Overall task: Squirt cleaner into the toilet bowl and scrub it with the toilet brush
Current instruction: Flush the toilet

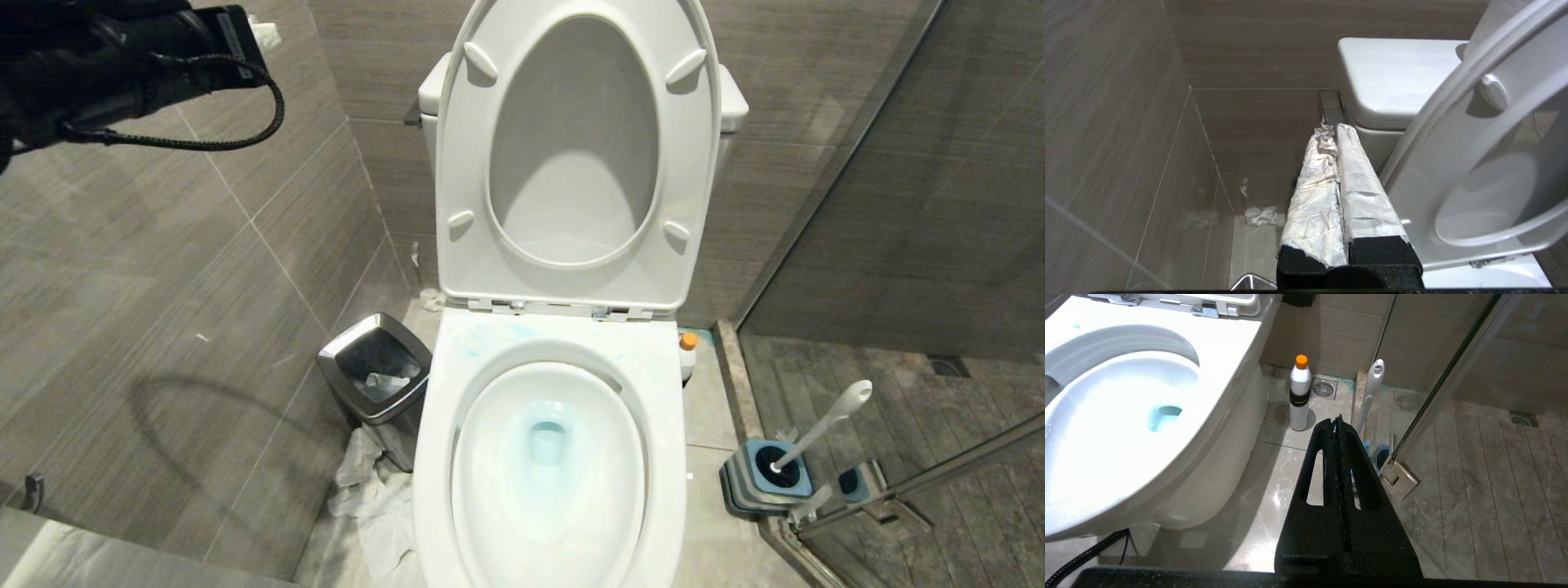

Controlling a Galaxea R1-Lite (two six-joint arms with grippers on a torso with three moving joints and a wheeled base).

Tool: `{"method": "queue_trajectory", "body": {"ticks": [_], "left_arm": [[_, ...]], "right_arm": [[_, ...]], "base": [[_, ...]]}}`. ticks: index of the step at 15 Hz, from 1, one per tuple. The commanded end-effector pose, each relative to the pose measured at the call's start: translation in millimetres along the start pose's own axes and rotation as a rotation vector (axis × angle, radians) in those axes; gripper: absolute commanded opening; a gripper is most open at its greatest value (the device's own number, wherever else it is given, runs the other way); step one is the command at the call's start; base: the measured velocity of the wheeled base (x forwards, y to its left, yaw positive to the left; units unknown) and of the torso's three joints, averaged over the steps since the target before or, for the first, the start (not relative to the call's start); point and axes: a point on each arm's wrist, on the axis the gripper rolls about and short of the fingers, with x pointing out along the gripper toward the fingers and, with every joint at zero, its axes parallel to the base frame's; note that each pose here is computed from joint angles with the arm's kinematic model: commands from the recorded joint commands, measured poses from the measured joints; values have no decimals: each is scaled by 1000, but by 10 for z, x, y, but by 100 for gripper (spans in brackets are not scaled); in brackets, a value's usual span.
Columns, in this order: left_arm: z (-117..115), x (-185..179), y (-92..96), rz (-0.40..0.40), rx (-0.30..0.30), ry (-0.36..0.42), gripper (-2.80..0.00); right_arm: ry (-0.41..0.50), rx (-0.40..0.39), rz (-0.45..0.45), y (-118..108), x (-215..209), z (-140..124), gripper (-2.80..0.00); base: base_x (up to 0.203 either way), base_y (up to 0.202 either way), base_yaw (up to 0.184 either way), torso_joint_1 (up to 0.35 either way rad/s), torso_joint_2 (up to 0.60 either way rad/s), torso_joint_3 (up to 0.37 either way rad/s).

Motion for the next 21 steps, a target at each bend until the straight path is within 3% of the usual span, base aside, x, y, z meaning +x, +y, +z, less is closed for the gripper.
{"method": "queue_trajectory", "body": {"ticks": [1, 5, 9, 21], "left_arm": [[-229, 307, 15, -9, -4, 31, -280], [-232, 529, 27, -13, 3, -7, -280], [-269, 482, 53, 4, -6, 77, -280], [-292, 486, 171, 62, 6, 79, -280]], "right_arm": [[25, -1, 1, 1, 16, -68, -280], [25, -1, 1, 1, 16, -68, -280], [26, -1, 1, 1, 17, -72, -280], [25, -1, 1, 1, 16, -68, -280]], "base": [[0, 0, 0, 0, 0, 0], [0, 0, 0, 0, 0, 0], [0, 0, 0, 0, 0, 0], [0, 0, 0, 1, 1, -43]]}}
